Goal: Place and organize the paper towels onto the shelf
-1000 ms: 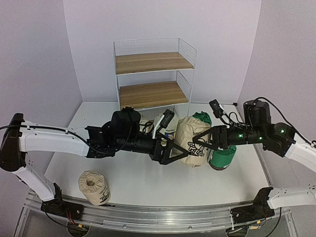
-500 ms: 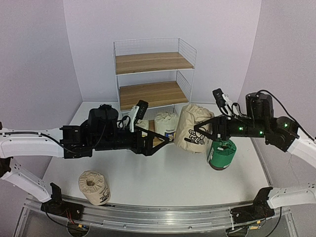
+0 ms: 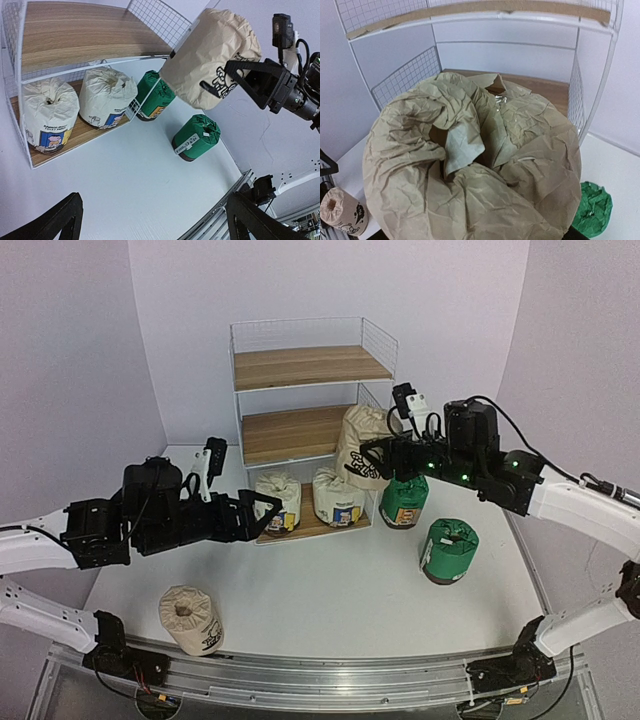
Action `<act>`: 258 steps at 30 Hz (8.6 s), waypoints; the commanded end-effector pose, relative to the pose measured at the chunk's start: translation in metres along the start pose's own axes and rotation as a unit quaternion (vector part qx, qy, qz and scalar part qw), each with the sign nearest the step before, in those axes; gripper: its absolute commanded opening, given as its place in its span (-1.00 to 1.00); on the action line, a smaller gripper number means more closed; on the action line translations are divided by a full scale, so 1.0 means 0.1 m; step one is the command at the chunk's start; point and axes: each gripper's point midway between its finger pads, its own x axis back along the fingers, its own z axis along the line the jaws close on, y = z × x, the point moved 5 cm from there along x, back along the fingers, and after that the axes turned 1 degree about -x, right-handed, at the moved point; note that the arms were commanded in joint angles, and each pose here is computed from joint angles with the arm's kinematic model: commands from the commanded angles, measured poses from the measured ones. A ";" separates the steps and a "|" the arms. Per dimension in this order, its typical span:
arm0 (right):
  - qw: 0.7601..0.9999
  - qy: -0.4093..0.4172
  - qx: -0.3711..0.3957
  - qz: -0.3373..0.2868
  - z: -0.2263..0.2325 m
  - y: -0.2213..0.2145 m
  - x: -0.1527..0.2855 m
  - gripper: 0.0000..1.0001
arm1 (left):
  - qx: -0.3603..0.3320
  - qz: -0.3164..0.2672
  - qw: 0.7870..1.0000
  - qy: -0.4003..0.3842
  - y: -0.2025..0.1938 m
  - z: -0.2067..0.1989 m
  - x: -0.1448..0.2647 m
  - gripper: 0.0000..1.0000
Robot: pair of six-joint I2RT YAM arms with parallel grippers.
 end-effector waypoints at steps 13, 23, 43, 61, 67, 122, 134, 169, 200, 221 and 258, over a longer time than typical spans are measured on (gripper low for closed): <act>0.985 -0.046 0.060 -0.156 0.03 0.54 -0.23 -1.00 | 0.023 -0.002 0.998 0.064 -0.03 0.24 0.13 0.99; 0.981 -0.070 0.081 -0.163 -0.01 0.55 -0.38 -1.00 | 0.014 -0.002 0.998 0.069 -0.03 0.25 0.14 0.99; 0.974 -0.133 0.075 -0.166 -0.11 0.66 -0.62 -1.00 | 0.018 -0.009 0.997 0.077 -0.05 0.31 0.20 0.99; 0.972 -0.160 0.073 -0.158 -0.15 0.64 -0.93 -0.99 | 0.029 -0.012 0.996 0.079 -0.07 0.37 0.28 0.99; 0.970 -0.173 0.075 -0.153 -0.17 0.61 -1.04 -0.93 | 0.033 -0.010 0.996 0.077 -0.09 0.39 0.28 0.99; 0.997 0.007 -0.022 -0.074 0.09 0.27 -0.07 0.97 | 0.182 0.102 0.939 0.272 -0.39 0.78 0.64 0.99; 0.994 0.049 -0.097 0.004 0.08 -0.39 0.30 0.97 | 0.296 0.224 0.814 0.448 -0.99 1.15 1.24 0.88; 0.992 0.069 -0.096 0.036 0.11 -0.61 0.31 0.96 | 0.348 0.241 0.806 0.414 -1.53 1.29 0.84 -0.43; 0.918 0.266 0.260 0.140 1.31 -1.35 0.09 0.97 | 0.175 0.343 0.906 0.174 -0.72 -0.17 -0.51 -0.87; 0.904 0.333 0.218 0.155 1.54 -1.45 -0.03 0.96 | 0.181 0.336 0.922 0.068 -0.68 -0.40 -0.60 -0.97; 0.911 0.337 0.222 0.090 1.63 -1.29 -0.15 -0.01 | 0.167 0.293 0.939 -0.070 -0.44 -0.71 -0.51 -0.85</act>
